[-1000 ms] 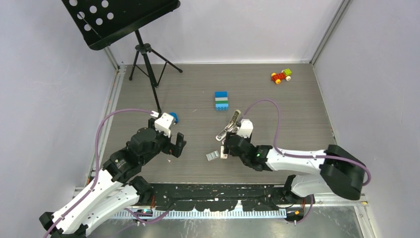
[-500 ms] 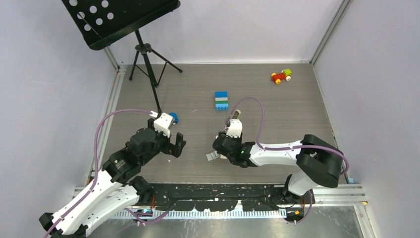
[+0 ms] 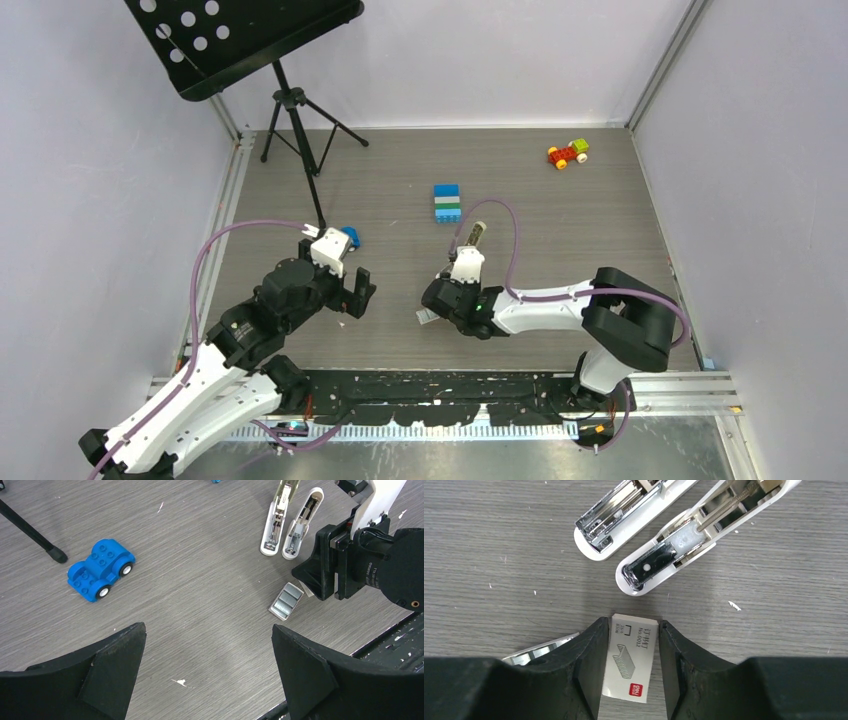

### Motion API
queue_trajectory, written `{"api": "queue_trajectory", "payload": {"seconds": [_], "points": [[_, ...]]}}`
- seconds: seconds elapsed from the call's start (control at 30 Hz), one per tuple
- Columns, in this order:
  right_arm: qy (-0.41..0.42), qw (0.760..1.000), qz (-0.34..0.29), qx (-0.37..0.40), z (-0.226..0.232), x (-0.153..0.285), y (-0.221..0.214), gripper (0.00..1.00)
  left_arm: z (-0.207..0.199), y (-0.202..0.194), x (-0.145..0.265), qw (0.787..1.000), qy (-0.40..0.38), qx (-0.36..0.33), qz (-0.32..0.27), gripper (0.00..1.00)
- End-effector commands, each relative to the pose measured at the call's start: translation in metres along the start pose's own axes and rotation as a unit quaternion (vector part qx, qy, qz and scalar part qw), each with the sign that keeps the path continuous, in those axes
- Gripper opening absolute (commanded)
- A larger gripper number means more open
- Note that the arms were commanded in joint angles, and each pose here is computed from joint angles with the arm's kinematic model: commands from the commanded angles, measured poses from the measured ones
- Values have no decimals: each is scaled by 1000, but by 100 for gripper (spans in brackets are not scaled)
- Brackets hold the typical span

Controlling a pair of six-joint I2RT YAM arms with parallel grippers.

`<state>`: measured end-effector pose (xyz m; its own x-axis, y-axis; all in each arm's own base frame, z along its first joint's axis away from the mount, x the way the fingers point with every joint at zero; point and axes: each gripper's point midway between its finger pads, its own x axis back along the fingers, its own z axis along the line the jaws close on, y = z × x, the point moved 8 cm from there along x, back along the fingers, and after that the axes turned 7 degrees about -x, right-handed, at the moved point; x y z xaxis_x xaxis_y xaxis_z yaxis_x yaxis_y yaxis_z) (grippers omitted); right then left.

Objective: Load the staples into the stapler

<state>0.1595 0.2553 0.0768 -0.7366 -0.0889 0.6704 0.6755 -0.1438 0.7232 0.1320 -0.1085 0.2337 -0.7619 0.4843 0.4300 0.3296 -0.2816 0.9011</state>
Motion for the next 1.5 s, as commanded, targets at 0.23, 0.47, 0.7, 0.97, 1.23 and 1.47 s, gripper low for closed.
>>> {"api": "queue_trajectory", "payload": {"seconds": [0.23, 0.47, 0.7, 0.97, 1.23, 1.47], "points": [[-16, 1000, 2, -17, -14, 16, 2, 38, -1, 0, -1, 1000, -3, 6, 3, 100], [-81, 994, -56, -51, -67, 28, 14, 33, -1, 0, -3, 1000, -3, 6, 7, 100], [-137, 978, -63, -142, -125, 23, 32, 33, -2, -1, -4, 1000, -4, 8, 14, 100], [-138, 974, -78, -162, -143, 28, 43, 51, -3, -2, -7, 999, 0, 21, 23, 100], [-115, 979, -46, -162, -137, 35, 46, 75, 1, -4, -9, 996, 38, 47, 61, 100], [-67, 991, 7, -119, -113, 49, 66, 100, -6, -13, -16, 990, 38, 102, 90, 100]]}}
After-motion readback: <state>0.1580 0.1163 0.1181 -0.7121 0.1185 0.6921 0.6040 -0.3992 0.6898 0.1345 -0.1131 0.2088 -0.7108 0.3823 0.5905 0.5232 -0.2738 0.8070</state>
